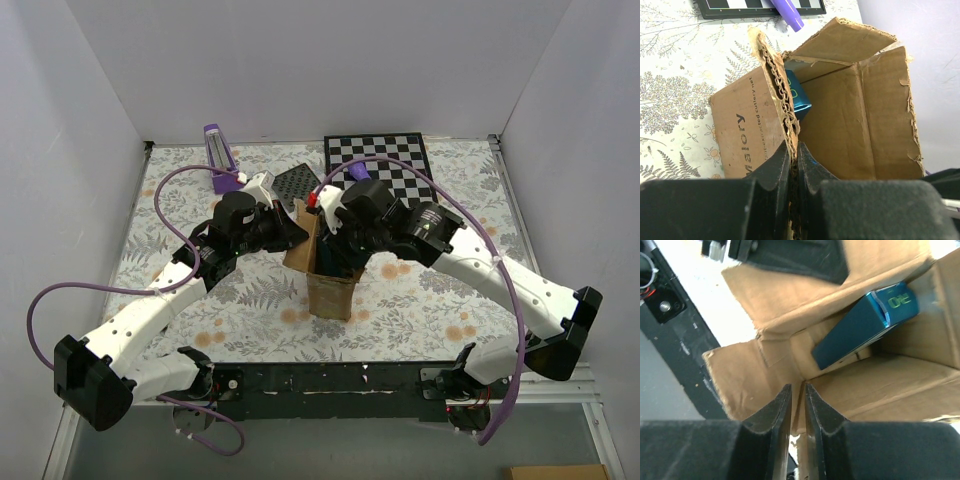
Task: Unpack the express box
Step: Open the express box at the center of the board.
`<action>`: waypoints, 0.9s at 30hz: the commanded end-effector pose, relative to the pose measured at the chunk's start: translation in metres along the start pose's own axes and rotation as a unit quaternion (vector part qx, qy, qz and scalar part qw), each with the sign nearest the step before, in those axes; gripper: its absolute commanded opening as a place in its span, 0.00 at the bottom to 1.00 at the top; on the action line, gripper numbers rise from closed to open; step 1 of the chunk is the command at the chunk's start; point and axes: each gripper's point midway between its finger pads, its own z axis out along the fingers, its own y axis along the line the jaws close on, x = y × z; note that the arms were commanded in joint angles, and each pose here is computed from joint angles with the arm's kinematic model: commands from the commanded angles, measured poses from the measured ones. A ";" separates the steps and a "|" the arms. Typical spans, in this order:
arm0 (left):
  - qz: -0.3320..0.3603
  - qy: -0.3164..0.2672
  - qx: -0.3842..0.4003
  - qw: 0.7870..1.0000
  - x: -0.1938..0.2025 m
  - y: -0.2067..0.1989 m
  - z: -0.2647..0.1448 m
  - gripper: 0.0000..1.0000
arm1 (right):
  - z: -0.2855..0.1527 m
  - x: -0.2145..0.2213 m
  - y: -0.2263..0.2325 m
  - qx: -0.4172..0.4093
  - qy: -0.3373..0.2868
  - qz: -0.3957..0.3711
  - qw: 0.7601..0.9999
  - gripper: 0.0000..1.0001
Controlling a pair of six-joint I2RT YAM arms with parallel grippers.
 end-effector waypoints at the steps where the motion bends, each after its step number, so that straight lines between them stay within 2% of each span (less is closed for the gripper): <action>1: 0.005 0.049 -0.061 0.997 0.030 0.033 0.002 0.00 | -0.013 -0.005 0.025 -0.054 -0.038 -0.001 0.998 0.21; 5: 0.005 0.050 -0.061 0.997 0.029 0.033 0.001 0.00 | -0.013 -0.001 0.038 -0.073 -0.035 -0.003 0.997 0.16; 12: 0.001 0.052 -0.065 0.997 0.031 0.035 0.001 0.00 | -0.020 -0.010 0.062 -0.095 -0.061 -0.004 0.994 0.17; 27: 0.002 0.051 -0.056 0.997 0.030 0.031 0.000 0.00 | 0.009 0.039 0.058 -0.067 -0.001 0.017 0.998 0.14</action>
